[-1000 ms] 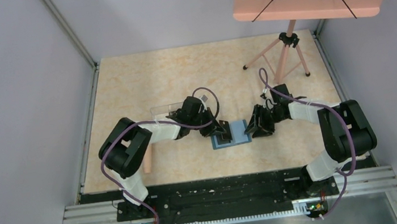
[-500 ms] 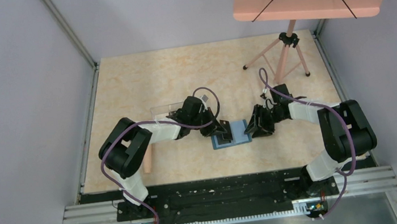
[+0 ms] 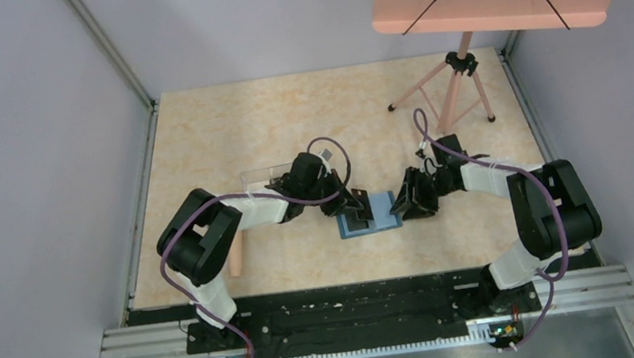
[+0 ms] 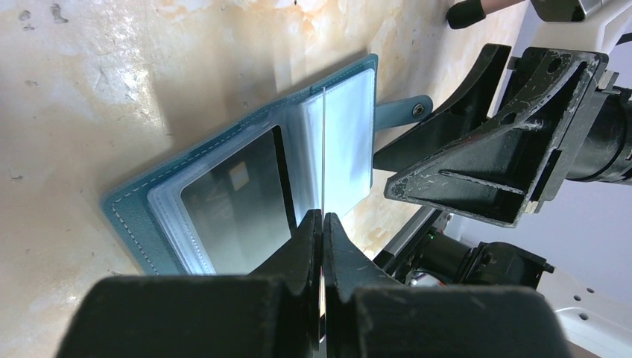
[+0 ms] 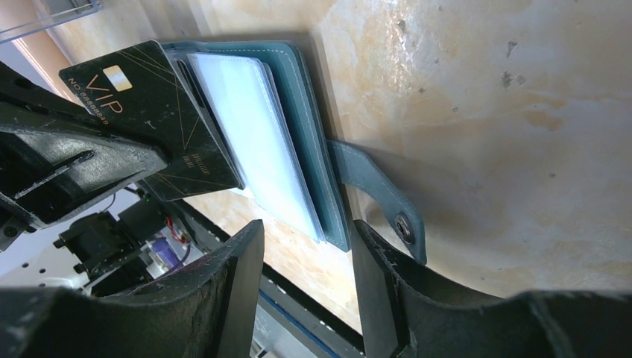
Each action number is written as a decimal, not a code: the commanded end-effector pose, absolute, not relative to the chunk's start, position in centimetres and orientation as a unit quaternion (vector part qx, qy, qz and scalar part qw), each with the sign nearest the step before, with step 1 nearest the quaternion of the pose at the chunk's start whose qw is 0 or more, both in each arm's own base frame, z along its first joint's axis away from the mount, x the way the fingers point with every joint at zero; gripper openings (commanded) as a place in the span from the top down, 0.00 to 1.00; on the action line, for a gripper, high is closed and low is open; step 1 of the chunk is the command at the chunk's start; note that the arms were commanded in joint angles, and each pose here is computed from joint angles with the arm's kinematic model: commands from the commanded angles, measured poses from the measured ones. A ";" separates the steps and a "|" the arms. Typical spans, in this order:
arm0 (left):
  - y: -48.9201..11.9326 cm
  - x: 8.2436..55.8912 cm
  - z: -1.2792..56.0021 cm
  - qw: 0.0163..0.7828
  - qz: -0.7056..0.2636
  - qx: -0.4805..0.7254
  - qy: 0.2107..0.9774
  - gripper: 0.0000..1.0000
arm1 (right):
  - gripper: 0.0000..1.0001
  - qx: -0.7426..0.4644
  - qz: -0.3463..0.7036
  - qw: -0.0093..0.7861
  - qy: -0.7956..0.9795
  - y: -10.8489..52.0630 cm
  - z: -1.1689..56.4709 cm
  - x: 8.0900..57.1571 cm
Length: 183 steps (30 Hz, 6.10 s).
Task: Put the credit cards into the card holder
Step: Insert the credit card into the card slot.
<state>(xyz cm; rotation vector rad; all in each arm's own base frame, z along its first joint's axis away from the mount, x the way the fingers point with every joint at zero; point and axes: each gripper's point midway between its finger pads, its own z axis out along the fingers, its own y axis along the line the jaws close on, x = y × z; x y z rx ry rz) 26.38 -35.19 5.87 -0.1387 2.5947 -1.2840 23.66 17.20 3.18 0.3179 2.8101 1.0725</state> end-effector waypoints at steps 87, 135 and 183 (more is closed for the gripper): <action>-34.2 26.0 4.7 0.148 -0.341 -0.061 0.927 1.00 | 0.57 0.107 0.369 0.064 0.921 17.2 2.6 23.2; -36.4 22.6 2.5 0.018 -0.359 -0.040 0.932 0.95 | 0.74 0.108 0.373 0.052 0.920 17.8 1.8 23.2; -30.3 24.9 5.8 0.103 -0.112 0.102 0.983 0.37 | 0.74 0.101 0.376 0.046 0.920 18.0 1.6 23.1</action>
